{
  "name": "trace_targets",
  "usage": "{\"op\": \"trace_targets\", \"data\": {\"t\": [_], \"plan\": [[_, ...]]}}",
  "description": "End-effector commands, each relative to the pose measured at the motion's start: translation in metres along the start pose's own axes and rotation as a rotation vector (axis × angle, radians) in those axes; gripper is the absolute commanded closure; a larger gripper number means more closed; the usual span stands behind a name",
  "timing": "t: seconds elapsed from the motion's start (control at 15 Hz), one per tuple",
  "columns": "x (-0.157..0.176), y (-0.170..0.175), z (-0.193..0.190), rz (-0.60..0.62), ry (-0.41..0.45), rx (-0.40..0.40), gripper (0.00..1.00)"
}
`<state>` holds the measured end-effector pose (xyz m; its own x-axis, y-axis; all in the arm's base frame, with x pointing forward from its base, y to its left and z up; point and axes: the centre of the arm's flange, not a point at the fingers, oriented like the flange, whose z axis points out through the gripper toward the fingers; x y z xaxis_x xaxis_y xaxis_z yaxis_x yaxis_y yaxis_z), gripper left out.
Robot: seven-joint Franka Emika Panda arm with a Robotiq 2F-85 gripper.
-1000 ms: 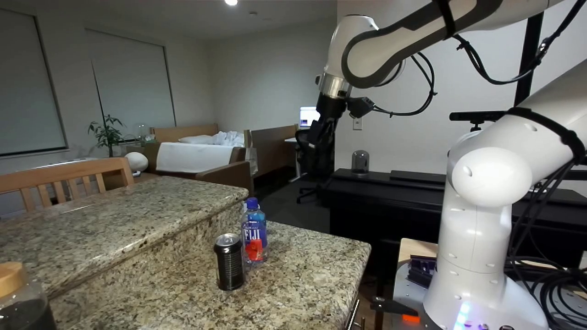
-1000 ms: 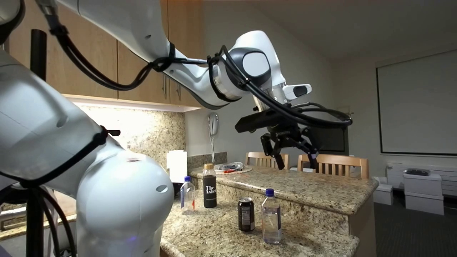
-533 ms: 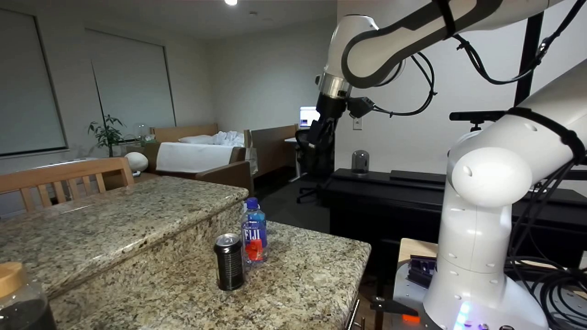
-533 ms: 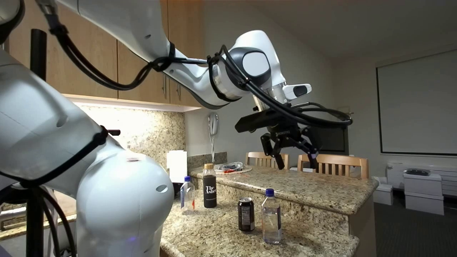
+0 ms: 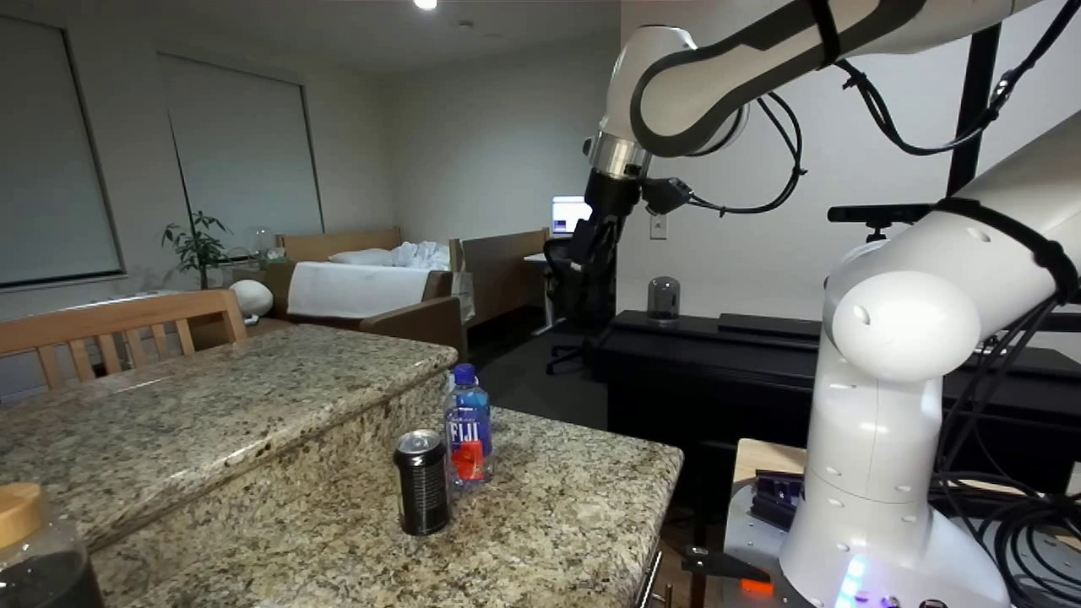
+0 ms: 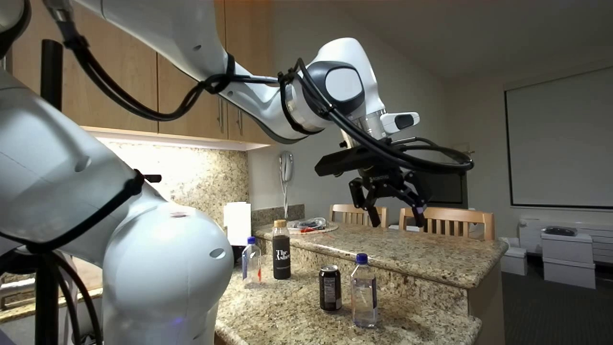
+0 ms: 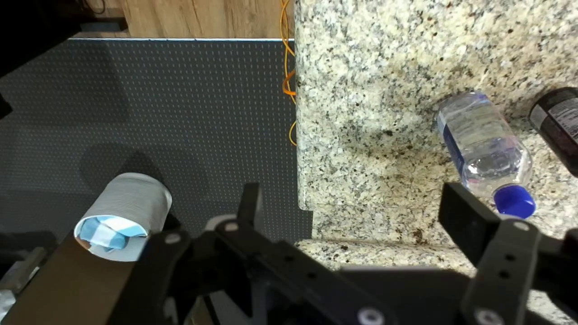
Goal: Put the blue bottle on the soda can
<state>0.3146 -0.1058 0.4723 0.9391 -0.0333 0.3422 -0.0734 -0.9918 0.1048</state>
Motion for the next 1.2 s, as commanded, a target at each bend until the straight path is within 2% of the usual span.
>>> {"op": "trace_targets", "data": {"t": [0.0,0.2,0.47,0.6,0.8,0.87,1.13], "plan": [[0.008,0.009,-0.005,-0.066,-0.035,0.088,0.0],[0.024,0.003,0.002,-0.14,-0.058,0.16,0.0],[0.052,-0.062,0.053,-0.234,-0.11,0.226,0.0],[0.058,-0.089,0.065,-0.26,-0.135,0.222,0.0],[0.066,-0.116,0.058,-0.244,-0.129,0.147,0.0],[0.052,-0.106,0.062,-0.264,-0.14,0.184,0.0],[0.055,-0.111,0.063,-0.267,-0.145,0.176,0.0]]}}
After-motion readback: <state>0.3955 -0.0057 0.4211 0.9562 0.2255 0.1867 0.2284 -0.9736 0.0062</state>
